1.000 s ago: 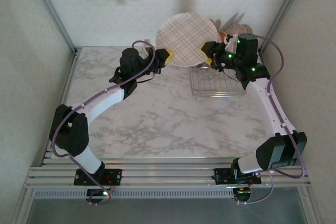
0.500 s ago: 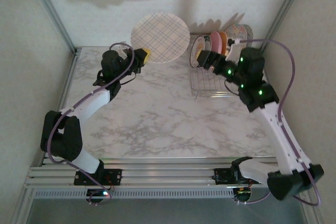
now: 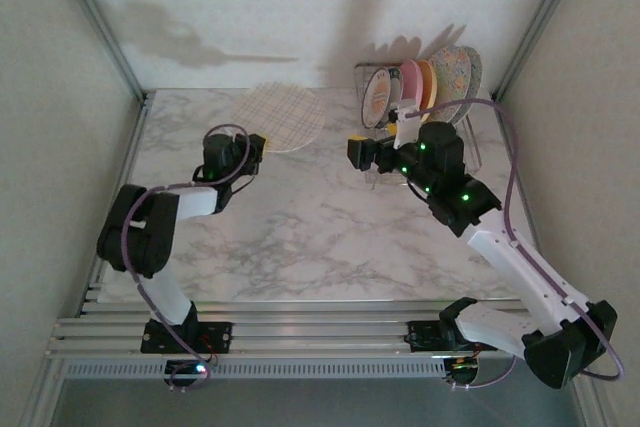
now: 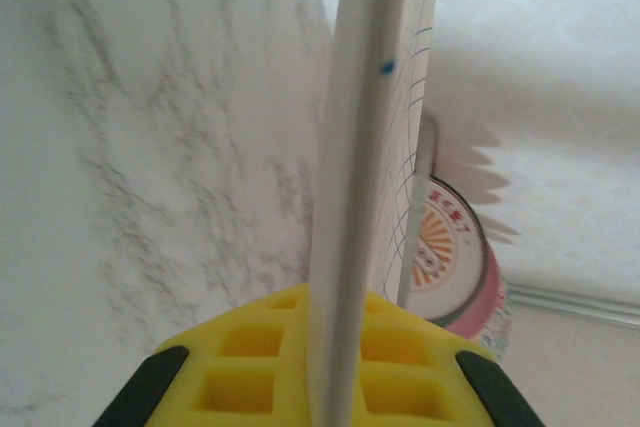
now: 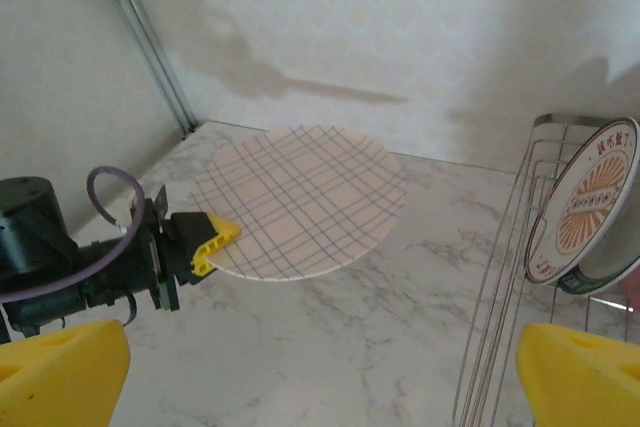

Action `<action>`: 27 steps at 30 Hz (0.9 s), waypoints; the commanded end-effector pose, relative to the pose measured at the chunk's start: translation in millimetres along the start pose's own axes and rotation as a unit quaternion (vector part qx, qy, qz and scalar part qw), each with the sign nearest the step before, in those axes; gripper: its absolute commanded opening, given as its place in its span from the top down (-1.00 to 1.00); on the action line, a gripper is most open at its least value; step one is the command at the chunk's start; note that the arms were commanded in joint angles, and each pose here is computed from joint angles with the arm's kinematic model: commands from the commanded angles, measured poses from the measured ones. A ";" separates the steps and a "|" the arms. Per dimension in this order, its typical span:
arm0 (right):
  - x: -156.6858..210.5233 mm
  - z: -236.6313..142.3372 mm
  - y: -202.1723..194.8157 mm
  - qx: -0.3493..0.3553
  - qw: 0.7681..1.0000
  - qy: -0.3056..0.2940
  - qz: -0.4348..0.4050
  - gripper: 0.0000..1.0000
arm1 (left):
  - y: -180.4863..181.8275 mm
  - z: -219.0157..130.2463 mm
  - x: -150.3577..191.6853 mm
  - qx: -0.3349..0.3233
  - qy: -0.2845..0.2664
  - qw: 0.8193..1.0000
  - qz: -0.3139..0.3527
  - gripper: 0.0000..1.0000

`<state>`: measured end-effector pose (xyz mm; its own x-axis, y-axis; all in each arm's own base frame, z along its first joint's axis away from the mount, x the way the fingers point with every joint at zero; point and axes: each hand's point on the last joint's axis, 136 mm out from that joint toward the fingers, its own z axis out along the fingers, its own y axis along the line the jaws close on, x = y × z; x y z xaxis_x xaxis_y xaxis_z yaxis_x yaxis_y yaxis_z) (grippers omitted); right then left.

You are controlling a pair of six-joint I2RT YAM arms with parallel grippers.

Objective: Unload the plates from the dish rack

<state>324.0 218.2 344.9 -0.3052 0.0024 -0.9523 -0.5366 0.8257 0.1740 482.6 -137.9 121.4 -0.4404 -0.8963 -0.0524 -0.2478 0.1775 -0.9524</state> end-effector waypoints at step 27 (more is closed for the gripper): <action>-0.8 31.7 3.9 -0.009 1.000 -0.007 -0.008 -0.98 | 6.0 85.5 -15.6 0.028 0.022 0.999 0.019 1.00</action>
<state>345.2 234.5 322.7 -0.3281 -0.0194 -0.9444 -0.5403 0.8240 0.1708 549.5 -156.5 67.9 -0.4728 -0.8803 -0.0401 -0.2723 0.1893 -0.9434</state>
